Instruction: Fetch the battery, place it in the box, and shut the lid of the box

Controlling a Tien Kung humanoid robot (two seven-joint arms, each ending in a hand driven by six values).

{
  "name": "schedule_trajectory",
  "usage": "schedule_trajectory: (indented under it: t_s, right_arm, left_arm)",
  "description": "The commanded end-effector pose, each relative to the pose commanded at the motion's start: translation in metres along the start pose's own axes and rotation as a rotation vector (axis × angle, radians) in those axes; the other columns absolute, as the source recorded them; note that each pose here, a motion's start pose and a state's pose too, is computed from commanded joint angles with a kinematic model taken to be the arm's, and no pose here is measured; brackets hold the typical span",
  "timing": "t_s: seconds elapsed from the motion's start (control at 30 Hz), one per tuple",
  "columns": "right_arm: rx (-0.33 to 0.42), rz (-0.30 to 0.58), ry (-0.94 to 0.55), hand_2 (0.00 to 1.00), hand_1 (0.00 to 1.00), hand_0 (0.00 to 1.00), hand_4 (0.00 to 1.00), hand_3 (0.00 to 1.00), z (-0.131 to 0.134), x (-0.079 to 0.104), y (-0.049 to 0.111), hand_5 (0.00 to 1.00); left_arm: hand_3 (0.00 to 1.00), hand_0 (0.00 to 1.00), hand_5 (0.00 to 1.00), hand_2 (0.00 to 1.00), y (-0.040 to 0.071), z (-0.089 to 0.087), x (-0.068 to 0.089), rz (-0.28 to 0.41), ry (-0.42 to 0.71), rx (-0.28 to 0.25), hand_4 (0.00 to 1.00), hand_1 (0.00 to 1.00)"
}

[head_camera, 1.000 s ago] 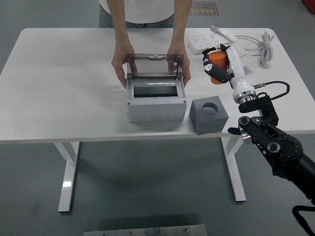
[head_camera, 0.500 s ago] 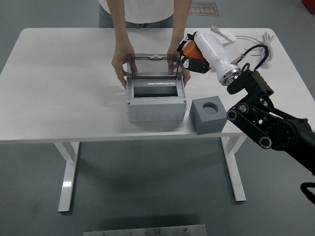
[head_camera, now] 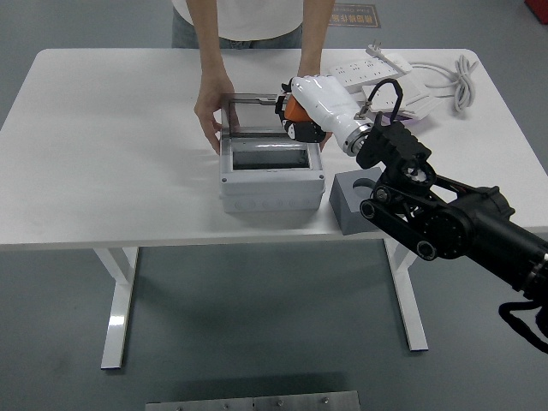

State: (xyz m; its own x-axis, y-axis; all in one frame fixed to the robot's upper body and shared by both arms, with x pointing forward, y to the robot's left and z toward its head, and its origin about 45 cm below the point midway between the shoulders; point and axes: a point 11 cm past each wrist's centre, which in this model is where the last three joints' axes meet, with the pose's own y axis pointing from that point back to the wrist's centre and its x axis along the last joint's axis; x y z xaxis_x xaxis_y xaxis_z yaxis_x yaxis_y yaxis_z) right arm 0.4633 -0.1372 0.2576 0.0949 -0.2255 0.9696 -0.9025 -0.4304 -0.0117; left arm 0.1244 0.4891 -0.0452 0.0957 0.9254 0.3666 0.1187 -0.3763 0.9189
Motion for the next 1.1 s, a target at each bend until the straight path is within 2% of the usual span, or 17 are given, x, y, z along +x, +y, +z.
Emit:
schedule_trajectory:
  t_s: [0.03, 0.43, 0.8, 1.1]
  right_arm:
    - [0.003, -0.001, -0.002, 0.297, 0.247, 0.175, 0.164, 0.368, -0.004, -0.001, -0.003, 0.058]
    - [0.003, 0.013, -0.051, 0.295, 0.248, 0.176, 0.177, 0.369, -0.031, -0.011, -0.021, 0.063]
    - [-0.074, 0.069, -0.055, 0.295, 0.248, 0.175, 0.178, 0.369, -0.007, -0.027, -0.016, 0.061]
    - [-0.138, 0.064, -0.057, 0.291, 0.250, 0.169, 0.182, 0.368, 0.014, -0.046, -0.005, 0.076]
  left_arm:
    - [0.853, 0.854, 0.880, 0.854, 0.001, 0.001, 0.001, 0.001, -0.001, -0.001, 0.917, 0.916]
    - [0.854, 0.854, 0.888, 0.854, 0.006, 0.010, 0.008, 0.012, -0.014, -0.014, 0.917, 0.916]
    - [0.856, 0.854, 0.890, 0.855, 0.008, 0.016, 0.009, 0.013, -0.023, -0.027, 0.916, 0.916]
    - [0.857, 0.853, 0.891, 0.856, 0.008, 0.015, 0.007, 0.003, -0.021, -0.026, 0.916, 0.916]
